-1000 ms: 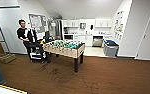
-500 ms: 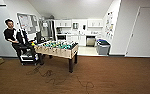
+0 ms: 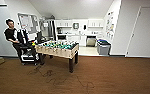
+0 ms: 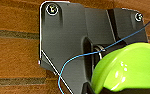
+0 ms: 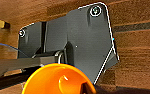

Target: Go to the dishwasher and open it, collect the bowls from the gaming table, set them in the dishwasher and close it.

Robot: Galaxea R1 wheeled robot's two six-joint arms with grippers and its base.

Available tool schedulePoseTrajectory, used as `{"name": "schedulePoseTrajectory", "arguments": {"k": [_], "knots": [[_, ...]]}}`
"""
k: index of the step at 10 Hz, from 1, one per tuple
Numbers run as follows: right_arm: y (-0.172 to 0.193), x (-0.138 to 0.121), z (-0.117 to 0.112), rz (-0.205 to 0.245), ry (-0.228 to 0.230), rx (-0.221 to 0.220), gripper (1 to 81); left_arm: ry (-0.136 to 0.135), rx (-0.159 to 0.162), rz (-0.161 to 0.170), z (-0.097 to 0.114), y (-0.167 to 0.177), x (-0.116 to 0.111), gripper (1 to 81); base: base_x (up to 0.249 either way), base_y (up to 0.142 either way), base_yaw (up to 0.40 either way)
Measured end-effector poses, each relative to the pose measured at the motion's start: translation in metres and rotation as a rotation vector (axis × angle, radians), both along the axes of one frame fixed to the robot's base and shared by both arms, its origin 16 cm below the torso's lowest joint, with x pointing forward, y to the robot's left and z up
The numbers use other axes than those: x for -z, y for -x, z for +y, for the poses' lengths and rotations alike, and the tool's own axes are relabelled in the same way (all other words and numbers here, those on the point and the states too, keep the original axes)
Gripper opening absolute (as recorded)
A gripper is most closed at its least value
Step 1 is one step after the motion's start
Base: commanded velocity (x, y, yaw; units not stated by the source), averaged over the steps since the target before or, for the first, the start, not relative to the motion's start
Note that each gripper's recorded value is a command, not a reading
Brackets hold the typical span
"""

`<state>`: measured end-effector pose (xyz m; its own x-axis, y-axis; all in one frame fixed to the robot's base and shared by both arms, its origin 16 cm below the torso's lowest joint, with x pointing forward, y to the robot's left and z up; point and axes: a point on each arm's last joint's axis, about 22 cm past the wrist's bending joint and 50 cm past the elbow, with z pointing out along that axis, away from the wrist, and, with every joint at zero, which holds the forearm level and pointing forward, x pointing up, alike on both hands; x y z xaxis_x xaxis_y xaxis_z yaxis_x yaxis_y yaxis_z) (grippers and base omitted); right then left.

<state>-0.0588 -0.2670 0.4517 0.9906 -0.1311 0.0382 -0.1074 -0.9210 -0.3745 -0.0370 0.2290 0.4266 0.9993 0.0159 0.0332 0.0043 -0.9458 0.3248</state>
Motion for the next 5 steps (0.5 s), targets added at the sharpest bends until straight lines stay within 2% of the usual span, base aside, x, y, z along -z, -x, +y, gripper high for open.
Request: {"name": "schedulePoseTrajectory", "arguments": {"k": [2,4,5], "knots": [[0.003,0.0,0.0,0.005,0.0,-0.002,1.0,0.0,0.0,0.0,0.0,0.001,0.0,1.0,0.097,0.0,0.0],[0.014,0.0,0.002,0.018,-0.001,-0.003,1.0,0.0,0.001,0.015,0.0,0.011,0.0,1.0,0.143,0.0,0.0],[0.0,0.001,-0.001,-0.002,0.005,-0.002,1.0,0.003,0.0,-0.002,-0.003,-0.002,0.0,1.0,0.154,0.0,0.0]]}}
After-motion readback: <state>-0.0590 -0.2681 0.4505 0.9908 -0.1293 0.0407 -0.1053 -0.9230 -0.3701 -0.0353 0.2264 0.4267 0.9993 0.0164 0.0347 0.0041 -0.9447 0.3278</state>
